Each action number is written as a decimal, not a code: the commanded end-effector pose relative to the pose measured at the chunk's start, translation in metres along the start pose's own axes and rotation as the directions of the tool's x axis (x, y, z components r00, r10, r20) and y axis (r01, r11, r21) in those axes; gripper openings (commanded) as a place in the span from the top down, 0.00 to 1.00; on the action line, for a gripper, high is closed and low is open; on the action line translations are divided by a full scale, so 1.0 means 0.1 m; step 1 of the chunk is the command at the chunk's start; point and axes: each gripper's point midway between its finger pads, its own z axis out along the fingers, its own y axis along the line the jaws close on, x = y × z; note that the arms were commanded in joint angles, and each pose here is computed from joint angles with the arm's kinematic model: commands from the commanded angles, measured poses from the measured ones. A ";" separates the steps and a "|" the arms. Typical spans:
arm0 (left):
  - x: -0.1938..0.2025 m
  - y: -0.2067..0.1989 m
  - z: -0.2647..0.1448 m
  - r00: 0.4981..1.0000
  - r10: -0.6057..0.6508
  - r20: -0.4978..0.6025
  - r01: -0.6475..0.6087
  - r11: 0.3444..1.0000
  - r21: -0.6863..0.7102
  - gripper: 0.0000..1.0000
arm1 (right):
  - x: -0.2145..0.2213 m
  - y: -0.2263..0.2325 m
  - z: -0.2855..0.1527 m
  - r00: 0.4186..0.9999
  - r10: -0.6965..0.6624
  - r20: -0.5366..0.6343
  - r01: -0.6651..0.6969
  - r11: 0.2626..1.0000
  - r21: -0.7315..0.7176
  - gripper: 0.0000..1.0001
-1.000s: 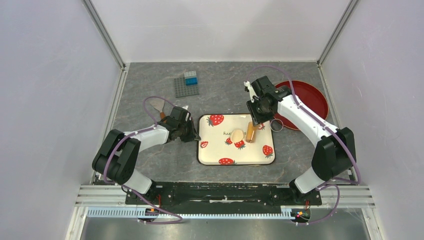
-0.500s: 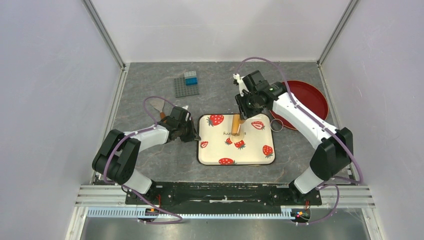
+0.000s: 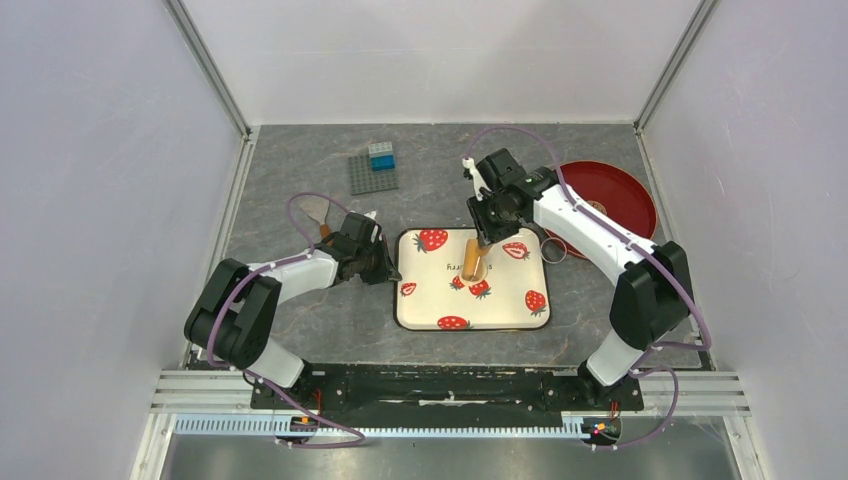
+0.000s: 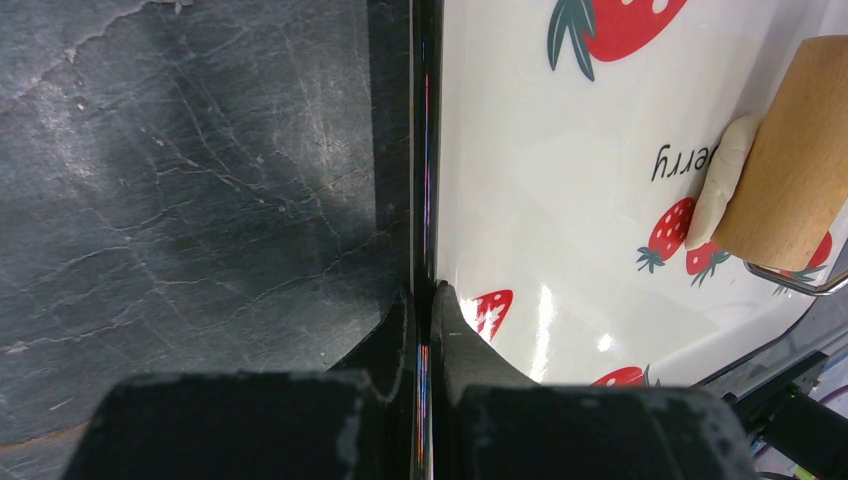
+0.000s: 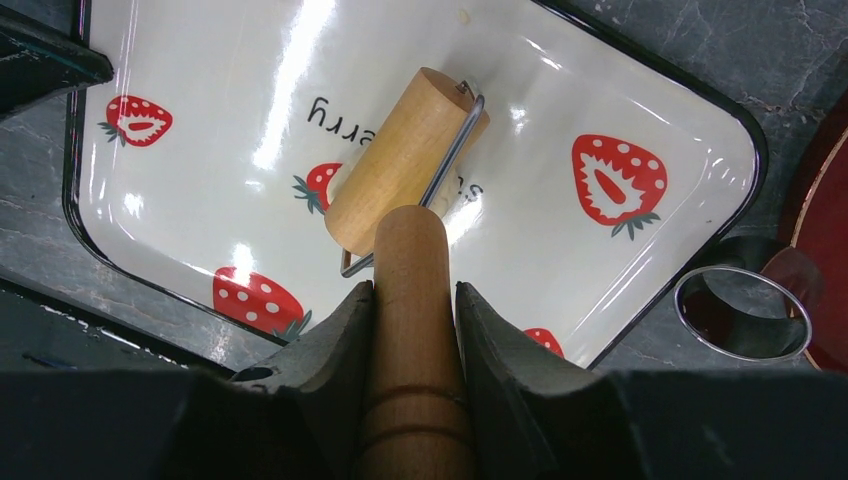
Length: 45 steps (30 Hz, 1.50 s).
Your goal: Roll out the dumpling wrappers from the dough
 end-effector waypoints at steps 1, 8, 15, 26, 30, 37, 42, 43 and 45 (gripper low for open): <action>0.42 0.55 0.05 0.994 -0.015 -0.112 -0.009 0.978 -0.210 0.98 | 0.27 -0.25 0.19 0.993 0.003 -0.114 0.005 0.997 0.075 1.00; 0.42 0.55 0.06 0.994 -0.014 -0.111 -0.010 0.977 -0.211 0.98 | 0.51 -0.29 0.39 0.976 -0.011 -0.220 0.022 0.999 0.049 1.00; 0.42 0.55 0.05 0.994 -0.014 -0.110 -0.010 0.977 -0.211 0.98 | 0.60 -0.34 0.43 0.974 -0.008 -0.228 0.023 0.997 0.067 1.00; 0.42 0.55 0.05 0.994 -0.014 -0.112 -0.010 0.978 -0.210 0.98 | -0.07 -0.15 -0.26 0.999 -0.024 0.040 0.025 1.000 -0.018 1.00; 0.42 0.55 0.05 0.994 -0.014 -0.111 -0.010 0.978 -0.210 0.98 | -0.09 -0.12 -0.33 0.998 -0.032 0.046 0.033 0.999 -0.033 1.00; 0.42 0.54 0.06 0.994 -0.015 -0.112 -0.009 0.978 -0.207 0.98 | -0.06 -0.14 -0.30 0.999 -0.043 0.027 0.044 0.999 -0.026 1.00; 0.42 0.54 0.06 0.993 -0.014 -0.113 -0.009 0.978 -0.208 0.98 | 0.01 -0.17 -0.26 0.998 -0.056 -0.002 0.056 0.998 -0.014 1.00; 0.43 0.55 0.06 0.993 -0.015 -0.113 -0.009 0.978 -0.209 0.98 | 0.01 -0.16 -0.26 0.998 -0.057 0.001 0.057 0.998 -0.018 1.00; 0.43 0.55 0.06 0.993 -0.015 -0.115 -0.009 0.978 -0.209 0.98 | 0.02 -0.15 -0.24 0.998 -0.057 -0.010 0.056 0.998 -0.025 1.00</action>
